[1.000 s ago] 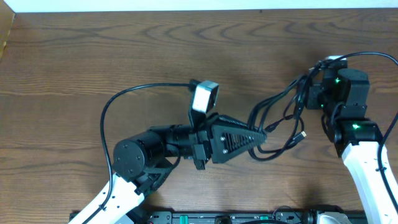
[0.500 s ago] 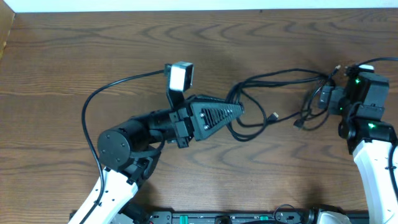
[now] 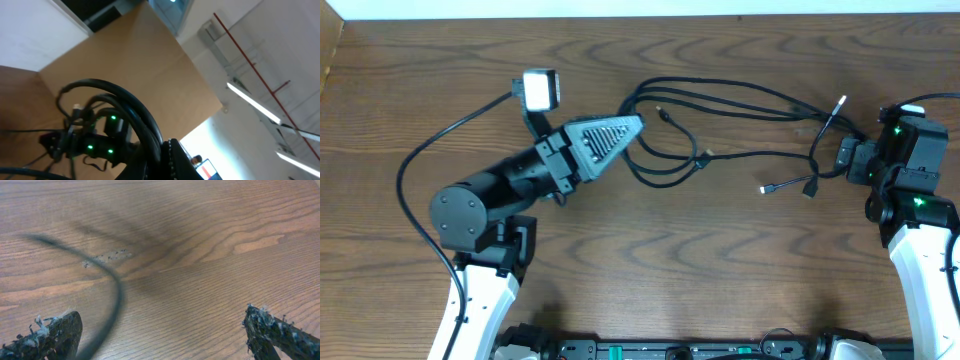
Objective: Untangle cables
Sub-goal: 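Pull the strands rightward with the right gripper, left gripper pulling left, then release the strands with the right gripper and lower the left gripper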
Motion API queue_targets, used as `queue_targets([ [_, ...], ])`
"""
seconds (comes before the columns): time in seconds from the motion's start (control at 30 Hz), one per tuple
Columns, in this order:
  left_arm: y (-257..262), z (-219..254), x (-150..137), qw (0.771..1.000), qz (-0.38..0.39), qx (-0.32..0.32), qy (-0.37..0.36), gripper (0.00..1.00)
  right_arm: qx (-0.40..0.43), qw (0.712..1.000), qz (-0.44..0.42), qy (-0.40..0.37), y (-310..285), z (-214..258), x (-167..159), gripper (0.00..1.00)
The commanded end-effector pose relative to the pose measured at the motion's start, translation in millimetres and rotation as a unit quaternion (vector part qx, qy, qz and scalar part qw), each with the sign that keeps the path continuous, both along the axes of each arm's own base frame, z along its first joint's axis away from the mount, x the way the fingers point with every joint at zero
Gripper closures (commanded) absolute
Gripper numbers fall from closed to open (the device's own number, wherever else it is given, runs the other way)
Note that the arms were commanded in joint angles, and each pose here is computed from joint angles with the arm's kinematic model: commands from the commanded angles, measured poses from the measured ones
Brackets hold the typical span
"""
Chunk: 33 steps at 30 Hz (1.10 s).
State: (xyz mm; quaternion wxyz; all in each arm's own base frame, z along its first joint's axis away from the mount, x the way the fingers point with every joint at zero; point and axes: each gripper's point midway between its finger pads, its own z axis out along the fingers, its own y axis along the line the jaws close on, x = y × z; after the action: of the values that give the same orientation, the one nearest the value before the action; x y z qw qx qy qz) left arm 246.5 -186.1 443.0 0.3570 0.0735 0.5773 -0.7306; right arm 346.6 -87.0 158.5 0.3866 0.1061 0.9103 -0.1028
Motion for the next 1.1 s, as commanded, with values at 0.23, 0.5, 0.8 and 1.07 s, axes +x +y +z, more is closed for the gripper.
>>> queue_targets([
  [0.23, 35, 13, 5, 0.998, 0.044, 0.022, -0.030, 0.93, -0.002, 1.000, -0.025, 0.005, -10, -3, -3, 0.01],
  [0.5, 73, -15, 37, 0.994, 0.093, 0.041, 0.048, 0.93, 0.001, 1.000, -0.021, 0.005, -8, -4, -3, 0.01],
  [0.8, 71, -43, 40, 0.993, 0.042, 0.085, 0.064, 0.93, 0.068, 0.993, 0.101, -0.006, 37, -5, 7, 0.01],
  [1.07, 69, -55, 42, 0.992, 0.021, 0.096, 0.076, 0.92, 0.123, 0.909, 0.396, -0.049, 127, 13, -6, 0.01],
])
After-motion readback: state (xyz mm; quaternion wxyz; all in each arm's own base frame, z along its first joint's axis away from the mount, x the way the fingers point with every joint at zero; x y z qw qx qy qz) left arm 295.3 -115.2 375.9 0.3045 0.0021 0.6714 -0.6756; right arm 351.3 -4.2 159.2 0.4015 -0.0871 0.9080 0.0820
